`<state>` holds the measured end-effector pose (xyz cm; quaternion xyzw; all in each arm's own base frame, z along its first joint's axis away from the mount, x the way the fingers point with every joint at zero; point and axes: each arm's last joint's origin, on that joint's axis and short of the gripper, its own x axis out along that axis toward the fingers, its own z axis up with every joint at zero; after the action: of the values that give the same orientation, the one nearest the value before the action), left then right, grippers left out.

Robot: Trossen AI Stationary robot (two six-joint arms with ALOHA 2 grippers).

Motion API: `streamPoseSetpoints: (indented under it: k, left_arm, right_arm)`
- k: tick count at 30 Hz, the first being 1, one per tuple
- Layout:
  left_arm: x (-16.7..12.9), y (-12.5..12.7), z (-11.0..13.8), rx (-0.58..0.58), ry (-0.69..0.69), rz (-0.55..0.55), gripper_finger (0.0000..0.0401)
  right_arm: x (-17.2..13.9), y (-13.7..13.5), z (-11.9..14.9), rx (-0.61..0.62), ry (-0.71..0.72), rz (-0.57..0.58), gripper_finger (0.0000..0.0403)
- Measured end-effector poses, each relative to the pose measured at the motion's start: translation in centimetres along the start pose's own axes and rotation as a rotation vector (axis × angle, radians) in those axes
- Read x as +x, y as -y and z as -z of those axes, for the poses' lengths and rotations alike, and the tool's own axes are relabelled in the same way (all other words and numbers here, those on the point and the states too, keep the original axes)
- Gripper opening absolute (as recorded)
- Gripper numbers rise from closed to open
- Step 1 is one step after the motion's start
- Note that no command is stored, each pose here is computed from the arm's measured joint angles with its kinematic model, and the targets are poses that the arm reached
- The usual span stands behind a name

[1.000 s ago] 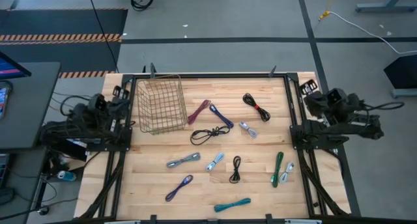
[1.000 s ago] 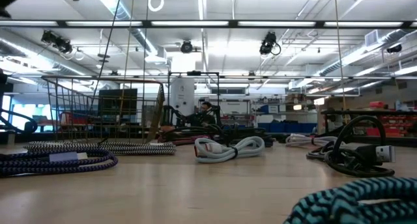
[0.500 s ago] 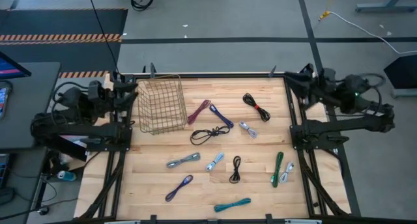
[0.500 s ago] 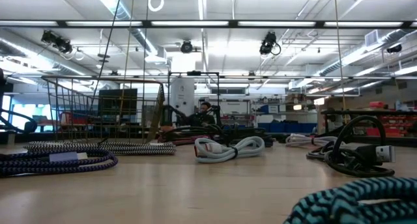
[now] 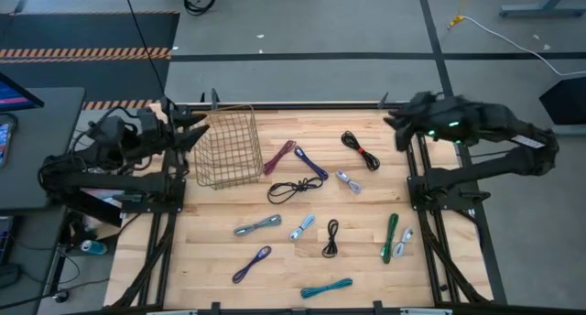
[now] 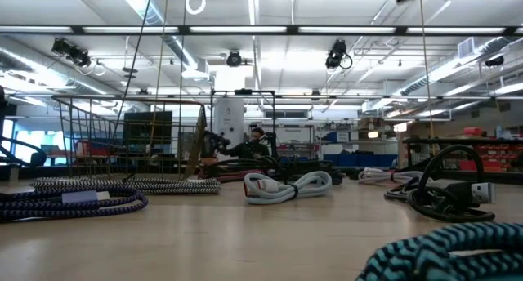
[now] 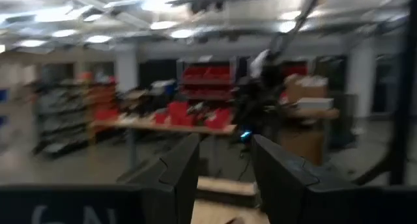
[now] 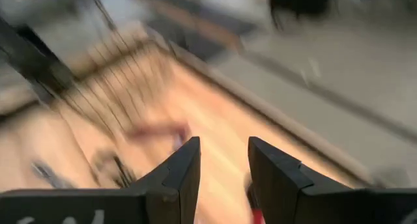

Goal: Pick and place USB-C Cables
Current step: Put the top black charger cable into the gold wire basket

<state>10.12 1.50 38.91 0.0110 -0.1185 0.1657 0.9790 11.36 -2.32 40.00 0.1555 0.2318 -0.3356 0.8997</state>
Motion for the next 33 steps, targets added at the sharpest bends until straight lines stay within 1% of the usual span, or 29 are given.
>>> streamPoseSetpoints:
  k: [2,6,8,10,14,19,22,25,29,33]
  left_arm:
    - [0.0,-0.1,0.2,-0.002,-0.022,-0.036,0.0145]
    - [0.2,-0.1,0.6,0.008,-0.055,-0.057,0.0147]
    - [0.3,-0.1,0.7,0.01,-0.062,-0.058,0.0146]
    - [0.3,-0.1,0.7,0.01,-0.063,-0.058,0.0145]
    - [0.3,-0.1,0.7,0.011,-0.063,-0.065,0.0147]
    - [0.3,-0.1,0.7,0.011,-0.063,-0.065,0.0151]
    - [0.3,-0.1,0.8,0.014,-0.071,-0.064,0.015]
    - [0.3,-0.1,0.8,0.014,-0.073,-0.064,0.0149]
    - [0.3,-0.1,0.8,0.014,-0.074,-0.059,0.0149]
    - [0.3,0.0,0.8,0.009,-0.072,-0.03,0.0149]
  right_arm:
    - [1.2,-0.3,0.9,0.01,-0.151,0.054,0.0135]
    - [3.7,-1.1,2.5,0.005,-0.442,0.163,0.0135]
    - [4.8,-1.7,3.0,-0.011,-0.54,0.193,0.0135]
    - [6.0,-2.3,3.2,-0.031,-0.604,0.212,0.0135]
    - [8.4,-3.3,3.5,-0.027,-0.659,0.257,0.0138]
    - [11.3,-3.6,3.8,-0.013,-0.742,0.335,0.0153]
    - [13.4,-3.5,3.9,-0.019,-0.79,0.346,0.0164]
    - [15.5,-3.4,3.9,-0.023,-0.81,0.325,0.0174]
    - [18.1,-2.3,3.5,0.006,-0.816,0.302,0.0183]
    - [19.8,-0.4,3.6,0.049,-0.851,0.288,0.0185]
